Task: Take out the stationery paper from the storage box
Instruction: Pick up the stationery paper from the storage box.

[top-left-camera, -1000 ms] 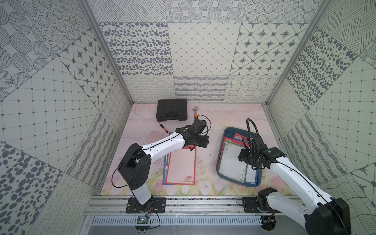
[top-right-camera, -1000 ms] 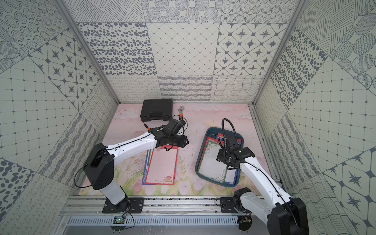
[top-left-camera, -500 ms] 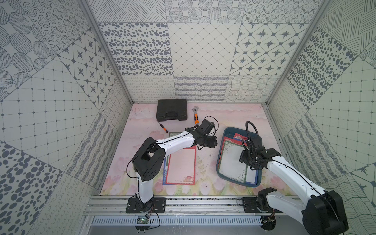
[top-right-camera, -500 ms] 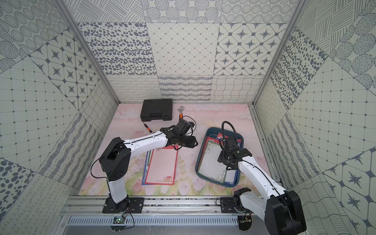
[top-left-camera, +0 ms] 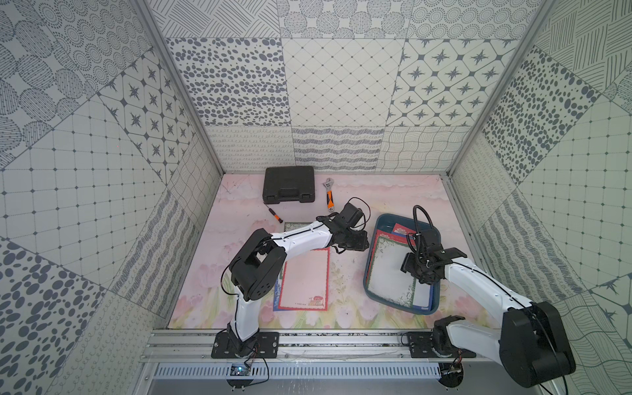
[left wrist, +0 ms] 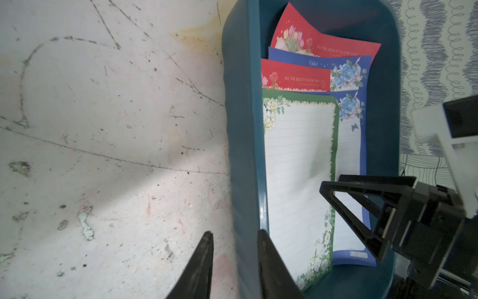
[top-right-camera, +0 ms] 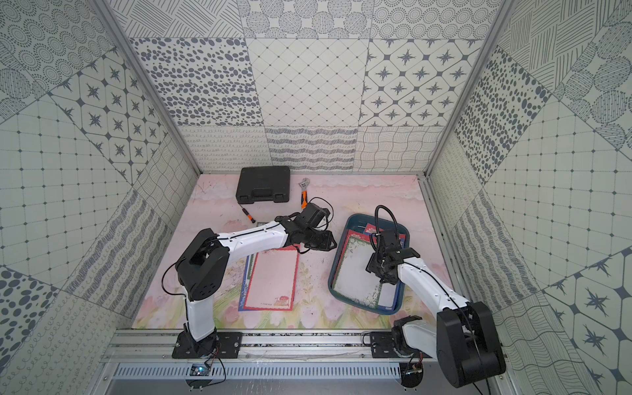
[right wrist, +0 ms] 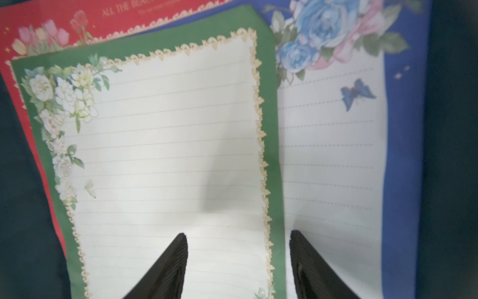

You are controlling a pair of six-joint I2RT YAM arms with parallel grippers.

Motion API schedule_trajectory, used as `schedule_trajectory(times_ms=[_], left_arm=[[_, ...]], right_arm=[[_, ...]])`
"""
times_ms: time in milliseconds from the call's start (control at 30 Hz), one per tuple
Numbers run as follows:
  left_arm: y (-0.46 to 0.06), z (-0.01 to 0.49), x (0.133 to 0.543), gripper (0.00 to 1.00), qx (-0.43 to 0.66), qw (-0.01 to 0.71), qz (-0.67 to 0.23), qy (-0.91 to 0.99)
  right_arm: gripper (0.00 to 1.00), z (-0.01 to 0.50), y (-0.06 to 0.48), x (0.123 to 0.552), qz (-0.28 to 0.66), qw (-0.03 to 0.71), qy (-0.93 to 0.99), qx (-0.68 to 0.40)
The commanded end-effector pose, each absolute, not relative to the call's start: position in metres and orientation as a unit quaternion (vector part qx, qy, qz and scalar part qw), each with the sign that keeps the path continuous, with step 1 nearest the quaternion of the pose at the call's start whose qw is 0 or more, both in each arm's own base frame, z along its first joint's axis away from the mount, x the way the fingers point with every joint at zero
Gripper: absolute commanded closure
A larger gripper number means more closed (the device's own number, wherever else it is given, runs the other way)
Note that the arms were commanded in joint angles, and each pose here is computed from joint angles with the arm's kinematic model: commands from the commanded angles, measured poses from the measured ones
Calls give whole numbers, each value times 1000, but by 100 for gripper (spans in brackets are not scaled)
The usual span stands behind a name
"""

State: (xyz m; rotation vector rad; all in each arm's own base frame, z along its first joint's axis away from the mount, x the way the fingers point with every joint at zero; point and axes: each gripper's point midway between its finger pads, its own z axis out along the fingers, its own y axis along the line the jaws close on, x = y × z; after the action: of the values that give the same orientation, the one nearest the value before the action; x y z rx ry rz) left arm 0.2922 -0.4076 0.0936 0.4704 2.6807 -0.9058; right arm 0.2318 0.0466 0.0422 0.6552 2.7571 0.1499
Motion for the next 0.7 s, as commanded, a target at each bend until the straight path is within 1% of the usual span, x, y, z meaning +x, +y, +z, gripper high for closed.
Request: schedule_trajectory(times_ms=[0,200,467,667], left_arm=[[-418,97,289,70,160,125,-330,922],[-420,96,287,70,159,114,-335,922],[-419,91,285,70,156,106,-335,923],[-421,89,285,70,158,103,-336,923]], right_arm=[[35,37,50,234,67,149,961,224],[36,33,51,230,77,139,960,229],[41,40,55,231,94,141,959,229],[41,45,53,228,89,141,958,232]])
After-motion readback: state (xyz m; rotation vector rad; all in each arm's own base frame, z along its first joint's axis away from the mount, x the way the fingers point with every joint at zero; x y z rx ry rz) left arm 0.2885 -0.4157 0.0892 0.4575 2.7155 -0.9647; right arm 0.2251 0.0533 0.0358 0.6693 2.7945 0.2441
